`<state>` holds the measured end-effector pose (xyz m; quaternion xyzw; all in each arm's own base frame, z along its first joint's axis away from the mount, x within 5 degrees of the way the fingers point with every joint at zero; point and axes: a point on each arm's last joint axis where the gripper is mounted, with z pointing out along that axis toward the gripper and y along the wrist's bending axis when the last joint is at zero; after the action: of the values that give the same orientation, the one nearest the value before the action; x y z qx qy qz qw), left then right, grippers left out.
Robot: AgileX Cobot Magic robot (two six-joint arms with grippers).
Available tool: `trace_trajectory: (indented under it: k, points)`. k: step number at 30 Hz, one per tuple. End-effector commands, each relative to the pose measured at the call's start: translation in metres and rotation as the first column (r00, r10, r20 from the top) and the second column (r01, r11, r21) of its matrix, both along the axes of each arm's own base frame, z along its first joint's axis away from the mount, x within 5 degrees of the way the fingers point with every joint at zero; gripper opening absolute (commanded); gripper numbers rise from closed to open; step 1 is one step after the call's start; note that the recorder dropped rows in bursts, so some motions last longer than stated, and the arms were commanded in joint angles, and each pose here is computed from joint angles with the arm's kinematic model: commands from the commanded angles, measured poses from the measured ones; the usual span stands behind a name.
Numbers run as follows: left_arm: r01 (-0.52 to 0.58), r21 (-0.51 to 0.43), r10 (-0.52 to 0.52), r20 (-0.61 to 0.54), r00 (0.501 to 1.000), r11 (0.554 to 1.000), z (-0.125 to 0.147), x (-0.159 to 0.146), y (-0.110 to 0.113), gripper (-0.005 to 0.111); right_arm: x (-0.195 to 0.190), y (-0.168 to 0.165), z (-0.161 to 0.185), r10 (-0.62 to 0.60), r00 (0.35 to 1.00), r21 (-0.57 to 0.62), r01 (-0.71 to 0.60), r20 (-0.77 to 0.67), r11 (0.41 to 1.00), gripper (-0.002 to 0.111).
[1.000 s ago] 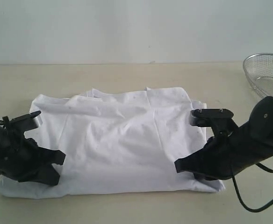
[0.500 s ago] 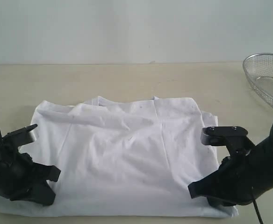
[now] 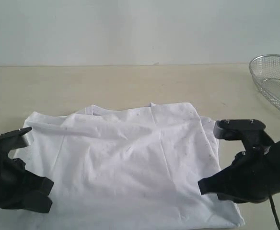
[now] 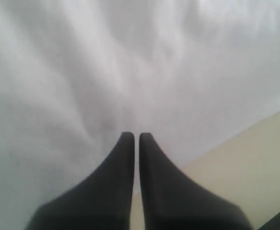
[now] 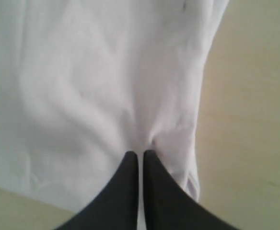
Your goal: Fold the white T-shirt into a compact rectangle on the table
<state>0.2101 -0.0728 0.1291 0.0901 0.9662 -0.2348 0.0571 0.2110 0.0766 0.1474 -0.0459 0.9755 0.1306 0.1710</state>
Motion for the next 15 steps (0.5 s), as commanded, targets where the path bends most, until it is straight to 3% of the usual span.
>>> trace_trajectory:
  k: [1, 3, 8, 15]
  points:
    - [0.013, -0.059, -0.008, 0.074, 0.997, 0.998, 0.021, 0.012, -0.006, 0.004, 0.012, 0.001, 0.024, -0.028, 0.998, 0.048, 0.025, 0.056, 0.999, 0.001]
    - [0.018, -0.067, -0.011, 0.100, 0.995, 0.998, 0.027, 0.017, -0.008, 0.004, 0.021, -0.004, 0.031, -0.046, 0.998, 0.062, 0.043, 0.042, 0.997, 0.010]
    - [0.007, -0.063, 0.005, 0.180, 0.984, 0.998, 0.040, 0.037, -0.009, 0.004, 0.042, -0.029, 0.044, -0.118, 0.992, 0.075, 0.115, 0.045, 0.991, 0.054]
    - [0.016, -0.038, -0.006, 0.258, 0.966, 0.999, 0.049, 0.050, -0.008, 0.005, 0.070, -0.052, 0.041, -0.108, 0.992, 0.110, 0.115, -0.068, 0.987, 0.055]
